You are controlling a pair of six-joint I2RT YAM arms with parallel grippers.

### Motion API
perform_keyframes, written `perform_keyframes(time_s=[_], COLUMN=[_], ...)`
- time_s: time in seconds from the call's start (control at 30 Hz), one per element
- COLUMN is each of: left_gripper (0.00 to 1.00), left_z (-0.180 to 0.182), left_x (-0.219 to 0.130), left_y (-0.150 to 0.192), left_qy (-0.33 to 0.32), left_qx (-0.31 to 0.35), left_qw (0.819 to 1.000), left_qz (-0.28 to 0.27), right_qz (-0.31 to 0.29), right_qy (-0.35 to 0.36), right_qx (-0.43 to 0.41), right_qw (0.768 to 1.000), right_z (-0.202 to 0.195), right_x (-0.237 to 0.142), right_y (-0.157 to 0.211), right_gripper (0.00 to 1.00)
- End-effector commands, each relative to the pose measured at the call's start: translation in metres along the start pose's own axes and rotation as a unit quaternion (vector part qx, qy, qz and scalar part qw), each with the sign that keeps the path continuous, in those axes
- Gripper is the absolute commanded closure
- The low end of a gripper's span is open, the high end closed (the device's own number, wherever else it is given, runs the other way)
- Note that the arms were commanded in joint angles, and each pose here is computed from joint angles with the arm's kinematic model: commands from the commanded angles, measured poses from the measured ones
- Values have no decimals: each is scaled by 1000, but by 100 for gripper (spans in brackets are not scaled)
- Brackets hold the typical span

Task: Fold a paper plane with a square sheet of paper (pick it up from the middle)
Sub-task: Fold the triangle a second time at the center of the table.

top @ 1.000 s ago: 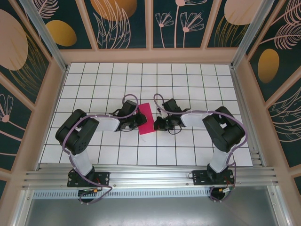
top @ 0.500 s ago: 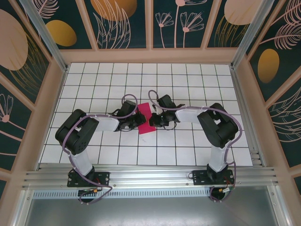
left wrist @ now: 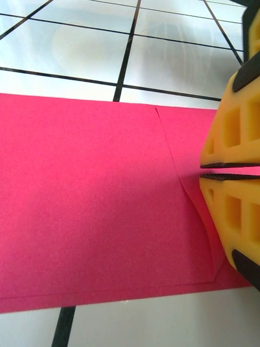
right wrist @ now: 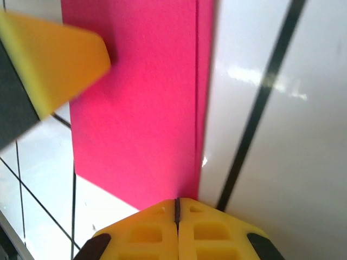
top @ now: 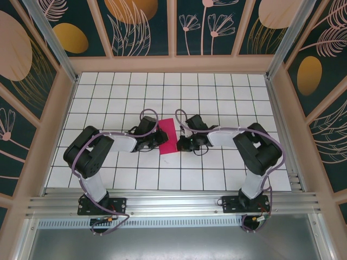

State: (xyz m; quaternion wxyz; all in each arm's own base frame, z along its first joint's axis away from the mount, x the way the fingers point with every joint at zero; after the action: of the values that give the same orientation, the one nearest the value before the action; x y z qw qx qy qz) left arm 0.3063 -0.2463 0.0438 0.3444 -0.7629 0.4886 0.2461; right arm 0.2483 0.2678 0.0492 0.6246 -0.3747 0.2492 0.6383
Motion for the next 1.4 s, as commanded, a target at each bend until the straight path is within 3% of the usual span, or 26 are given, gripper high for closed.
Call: perform_keyframes(time_s=[0.0,0.2,0.53,0.8,1.13,1.23,1.37], left_gripper=[85,85,85,85,85,84,77], left_z=[25,20,19,21,21,12,-20], left_x=[-1,-1,0,-1,-1,-3,-17], left_y=[8,6,7,5,4,2,-10], left_qy=[-45,-33,-33,-46,-47,-21,46], left_qx=[-8,-2,-1,-1,5,10,19], left_qw=[999,999,999,999,999,1000,999], left_qz=[6,8,12,8,6,3,-17], right_qz=[37,-35,-4,35,69,34,-61], right_qy=[31,-32,-30,7,26,6,-24], right_qx=[4,-23,-20,1,4,-15,-26], right_qw=[999,999,999,999,997,999,997], right_z=[-13,30,32,3,-15,0,27], right_x=[-13,-33,2,19,-5,-21,-51], right_y=[26,-11,-27,-6,39,31,-4], right_gripper=[94,94,94,94,94,93,87])
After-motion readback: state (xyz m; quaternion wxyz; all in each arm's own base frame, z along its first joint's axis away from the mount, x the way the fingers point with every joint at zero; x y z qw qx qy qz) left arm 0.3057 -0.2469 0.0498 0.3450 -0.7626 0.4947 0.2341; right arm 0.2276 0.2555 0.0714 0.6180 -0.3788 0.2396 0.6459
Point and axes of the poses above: each hand's point on the last joint's axis, 136 mm out from that joint toward the fingers, its own x axis out along the fingers, its own z axis along the line the jaws close on, y = z × x, the point moved 4 cm from there along -x, back along the fingers, and after that the axes turned 5 degrees about x, right-handed, at the moved point
